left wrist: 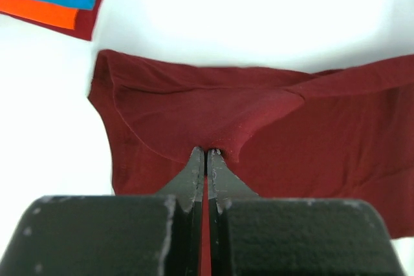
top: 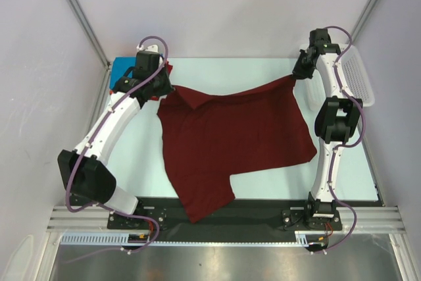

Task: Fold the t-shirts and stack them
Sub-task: Fold the tshirt

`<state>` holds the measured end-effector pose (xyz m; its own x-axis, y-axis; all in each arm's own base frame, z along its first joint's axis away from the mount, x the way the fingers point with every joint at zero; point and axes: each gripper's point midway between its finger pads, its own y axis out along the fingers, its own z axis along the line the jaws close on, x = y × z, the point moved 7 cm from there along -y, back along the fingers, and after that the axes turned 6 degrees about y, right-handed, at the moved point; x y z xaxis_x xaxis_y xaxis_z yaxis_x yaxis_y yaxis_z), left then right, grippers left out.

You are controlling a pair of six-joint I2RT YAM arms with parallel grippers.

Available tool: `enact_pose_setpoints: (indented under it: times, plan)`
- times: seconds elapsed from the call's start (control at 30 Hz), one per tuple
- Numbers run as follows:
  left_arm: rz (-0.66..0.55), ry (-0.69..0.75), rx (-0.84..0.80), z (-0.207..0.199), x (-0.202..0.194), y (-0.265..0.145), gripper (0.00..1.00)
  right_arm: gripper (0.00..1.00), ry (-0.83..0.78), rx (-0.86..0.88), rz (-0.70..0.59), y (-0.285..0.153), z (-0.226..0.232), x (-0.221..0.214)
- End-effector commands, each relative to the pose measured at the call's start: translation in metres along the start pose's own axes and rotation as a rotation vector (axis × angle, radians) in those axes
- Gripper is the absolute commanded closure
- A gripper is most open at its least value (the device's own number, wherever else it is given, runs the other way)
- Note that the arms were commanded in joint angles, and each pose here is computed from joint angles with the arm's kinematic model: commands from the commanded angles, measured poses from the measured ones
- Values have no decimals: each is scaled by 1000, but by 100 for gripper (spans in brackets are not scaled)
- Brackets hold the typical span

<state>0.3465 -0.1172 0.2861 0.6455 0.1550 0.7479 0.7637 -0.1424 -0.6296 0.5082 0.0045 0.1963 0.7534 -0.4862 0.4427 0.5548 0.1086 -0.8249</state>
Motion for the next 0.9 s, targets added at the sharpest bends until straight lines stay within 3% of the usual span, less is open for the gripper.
enact_pose_setpoints:
  times: [0.0,0.4,0.87]
  plan:
    - [-133,-12,13,-1,30,-30,100,100,15,48,-36,-1,9,11]
    - [-110,-20,12,2,23,-29,100,100,36,80,-64,-10,13,18]
    - [26,-48,-31,6,-33,-29,100,100,21,-27,75,-14,-12,-34]
